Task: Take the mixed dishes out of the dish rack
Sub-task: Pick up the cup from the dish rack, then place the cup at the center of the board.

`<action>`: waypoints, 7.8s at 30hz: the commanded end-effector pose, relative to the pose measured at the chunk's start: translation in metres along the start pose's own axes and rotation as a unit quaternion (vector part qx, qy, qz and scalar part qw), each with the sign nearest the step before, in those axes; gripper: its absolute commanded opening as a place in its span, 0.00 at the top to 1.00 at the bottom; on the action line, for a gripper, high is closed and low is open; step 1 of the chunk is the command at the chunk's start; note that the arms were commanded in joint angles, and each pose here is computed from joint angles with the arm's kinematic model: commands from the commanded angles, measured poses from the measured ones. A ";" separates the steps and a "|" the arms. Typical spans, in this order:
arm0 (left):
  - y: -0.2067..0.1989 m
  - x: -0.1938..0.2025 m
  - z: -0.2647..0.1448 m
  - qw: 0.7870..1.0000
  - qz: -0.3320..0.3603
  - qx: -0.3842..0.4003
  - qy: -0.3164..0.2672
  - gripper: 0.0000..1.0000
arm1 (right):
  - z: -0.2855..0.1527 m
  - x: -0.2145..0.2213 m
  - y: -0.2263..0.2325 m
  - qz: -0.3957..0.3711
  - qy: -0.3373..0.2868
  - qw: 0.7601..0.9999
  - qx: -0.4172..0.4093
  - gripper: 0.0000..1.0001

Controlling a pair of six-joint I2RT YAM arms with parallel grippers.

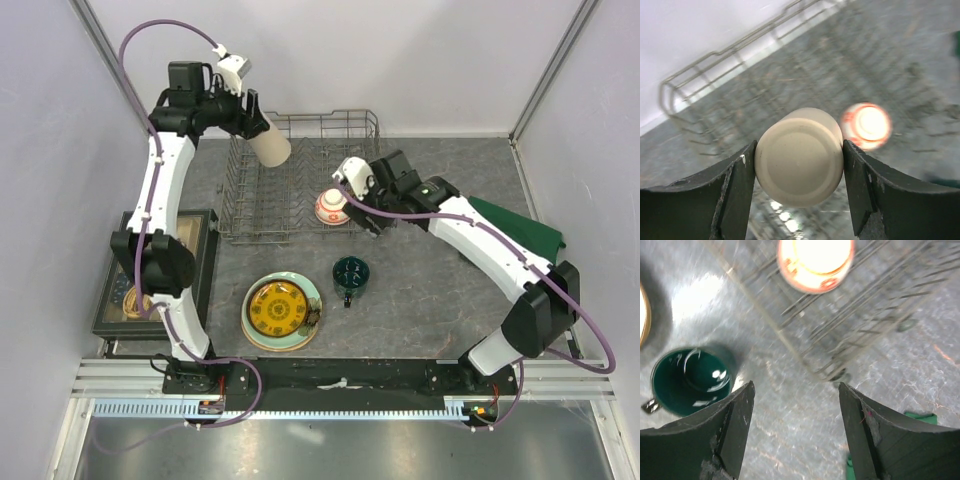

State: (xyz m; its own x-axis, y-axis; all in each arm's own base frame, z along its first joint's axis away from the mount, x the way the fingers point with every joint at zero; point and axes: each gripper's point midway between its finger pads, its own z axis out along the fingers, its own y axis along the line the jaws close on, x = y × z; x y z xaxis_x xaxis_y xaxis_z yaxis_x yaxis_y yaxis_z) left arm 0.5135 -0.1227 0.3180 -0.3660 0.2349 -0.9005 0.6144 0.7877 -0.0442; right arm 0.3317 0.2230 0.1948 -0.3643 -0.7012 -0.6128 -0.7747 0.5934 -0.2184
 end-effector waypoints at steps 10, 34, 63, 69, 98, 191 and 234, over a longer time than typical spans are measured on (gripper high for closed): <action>-0.112 -0.033 -0.085 0.944 -0.162 0.278 -0.077 0.98 | -0.047 -0.080 -0.055 0.128 -0.240 0.962 -0.013 0.21; -0.134 -0.042 -0.104 0.865 -0.303 0.373 -0.148 0.98 | -0.074 -0.146 -0.024 0.180 -0.395 0.885 -0.170 0.35; -0.147 -0.022 -0.106 0.844 -0.355 0.368 -0.158 0.99 | -0.052 -0.176 -0.003 0.169 -0.398 0.878 -0.205 0.38; -0.156 -0.016 -0.104 0.845 -0.356 0.369 -0.153 0.98 | -0.049 -0.180 0.005 0.162 -0.397 0.877 -0.215 0.40; -0.157 0.002 -0.098 0.854 -0.354 0.353 -0.140 0.38 | -0.056 -0.174 0.006 0.148 -0.397 0.882 -0.208 1.00; -0.038 0.098 -0.074 0.995 -0.080 0.049 0.031 0.01 | -0.018 0.124 0.009 0.015 0.251 0.960 -0.125 1.00; -0.041 0.106 -0.076 0.995 -0.075 0.052 0.036 0.01 | -0.015 0.133 0.023 -0.013 0.304 0.941 -0.148 0.96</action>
State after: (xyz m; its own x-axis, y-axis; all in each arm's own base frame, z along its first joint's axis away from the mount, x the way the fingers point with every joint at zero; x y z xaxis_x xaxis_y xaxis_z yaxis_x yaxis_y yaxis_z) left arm 0.3972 -0.0895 0.2442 -0.5644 0.1260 -0.8158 0.5848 0.7586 -0.2875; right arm 0.2567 0.1359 0.1166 -0.5101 -0.8589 -0.0449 -0.8597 0.5077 0.0553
